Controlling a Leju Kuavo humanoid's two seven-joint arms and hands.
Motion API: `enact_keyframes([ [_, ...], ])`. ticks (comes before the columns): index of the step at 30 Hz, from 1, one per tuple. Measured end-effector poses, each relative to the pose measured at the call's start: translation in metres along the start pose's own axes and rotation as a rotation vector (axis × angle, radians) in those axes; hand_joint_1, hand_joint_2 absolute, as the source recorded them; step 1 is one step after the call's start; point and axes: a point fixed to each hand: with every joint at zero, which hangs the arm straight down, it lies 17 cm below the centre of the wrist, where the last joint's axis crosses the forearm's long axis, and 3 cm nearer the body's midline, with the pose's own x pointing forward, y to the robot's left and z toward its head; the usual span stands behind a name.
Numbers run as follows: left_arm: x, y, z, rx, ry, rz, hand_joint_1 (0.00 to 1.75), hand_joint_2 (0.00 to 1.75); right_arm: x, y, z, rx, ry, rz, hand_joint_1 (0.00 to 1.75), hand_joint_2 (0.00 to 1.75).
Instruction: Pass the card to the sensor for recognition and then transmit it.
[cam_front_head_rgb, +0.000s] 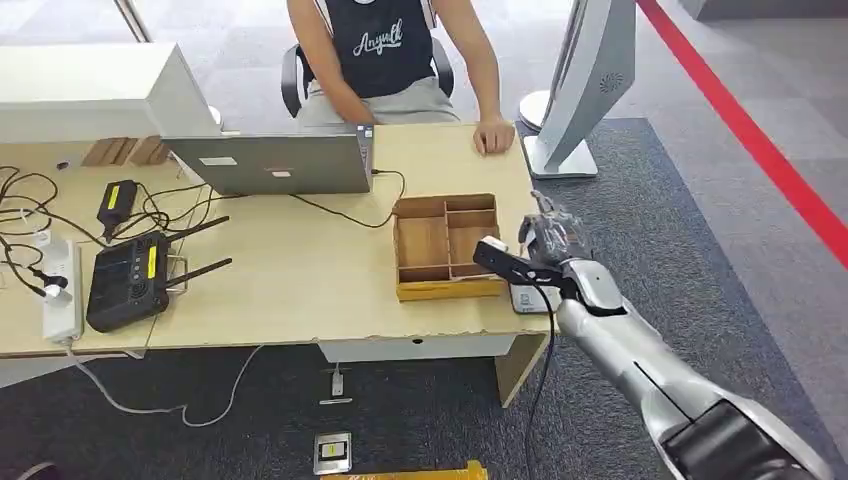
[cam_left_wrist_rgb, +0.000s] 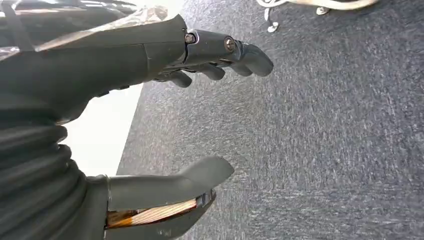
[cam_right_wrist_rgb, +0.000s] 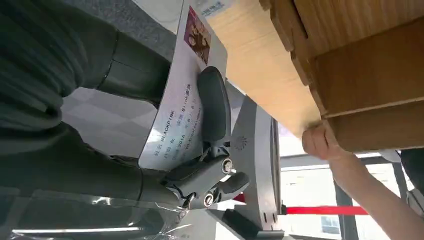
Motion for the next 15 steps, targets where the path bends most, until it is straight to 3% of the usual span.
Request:
enact_keyframes([
  [15, -0.013, 0.002, 0.0, 0.014, 0.085, 0.033, 0.0, 1.75, 0.001, 0.031, 0.009, 0.064, 0.022, -0.032, 1.75, 1.75],
])
